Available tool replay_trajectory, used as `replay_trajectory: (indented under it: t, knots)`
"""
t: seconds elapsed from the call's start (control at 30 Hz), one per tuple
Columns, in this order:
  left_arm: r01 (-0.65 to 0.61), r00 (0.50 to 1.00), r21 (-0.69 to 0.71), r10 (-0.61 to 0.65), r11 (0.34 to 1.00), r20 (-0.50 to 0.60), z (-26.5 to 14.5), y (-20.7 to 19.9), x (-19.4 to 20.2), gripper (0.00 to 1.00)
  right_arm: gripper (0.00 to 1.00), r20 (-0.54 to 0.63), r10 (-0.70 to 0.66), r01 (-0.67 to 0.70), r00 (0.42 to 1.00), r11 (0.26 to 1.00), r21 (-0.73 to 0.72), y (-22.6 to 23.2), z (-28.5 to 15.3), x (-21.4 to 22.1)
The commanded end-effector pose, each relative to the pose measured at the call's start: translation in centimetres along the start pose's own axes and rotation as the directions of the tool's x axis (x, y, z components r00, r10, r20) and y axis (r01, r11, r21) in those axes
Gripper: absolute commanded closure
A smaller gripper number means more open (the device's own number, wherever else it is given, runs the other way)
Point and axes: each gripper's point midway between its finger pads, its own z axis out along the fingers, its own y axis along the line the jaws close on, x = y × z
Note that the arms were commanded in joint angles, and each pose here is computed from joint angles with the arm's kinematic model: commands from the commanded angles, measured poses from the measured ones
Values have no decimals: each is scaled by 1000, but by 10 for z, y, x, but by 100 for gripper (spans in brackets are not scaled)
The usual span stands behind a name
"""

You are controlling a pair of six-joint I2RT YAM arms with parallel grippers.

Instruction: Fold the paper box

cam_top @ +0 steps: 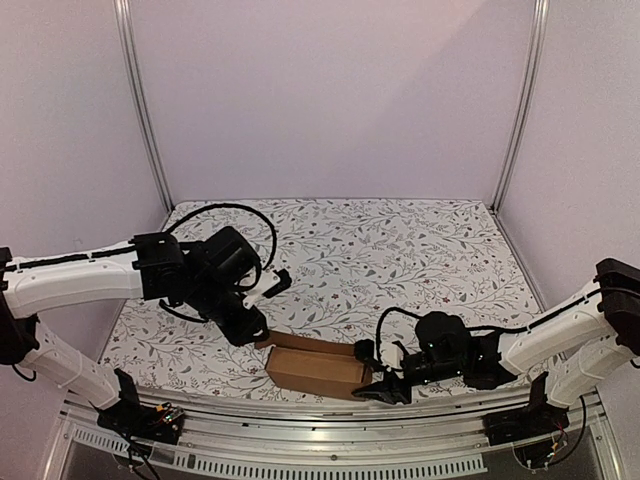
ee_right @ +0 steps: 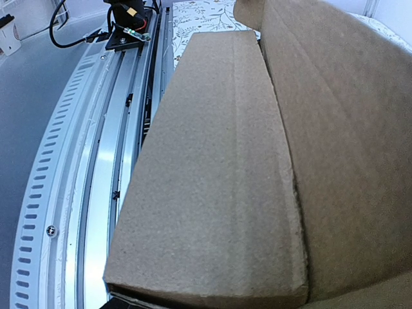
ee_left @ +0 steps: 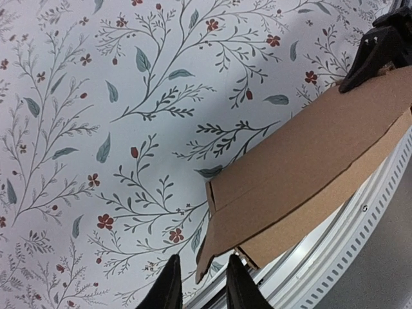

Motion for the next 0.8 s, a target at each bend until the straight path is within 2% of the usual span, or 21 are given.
replay_trajectory:
  t: [0.0,0.3,0.37,0.57,0.77]
  knots:
    - [10,999,37,-9,999,-33,7,-2,5,78,58,-66,14,-16,998,1000,-26,6,1,14]
    - [16,998,51,-14,999,-55,14,-4,10,92,59,-63,17,-18,998,1000,-22,5,1,14]
    - [20,998,40,-18,999,-63,17,-2,11,99,59,-63,18,-19,998,1000,-20,5,1,14]
    - [63,996,23,-62,998,-70,21,0,11,100,59,-54,23,-22,998,1000,17,-1,0,12]
    - [181,983,20,-181,983,-25,16,1,2,100,60,-11,48,-47,999,996,76,-11,-1,9]
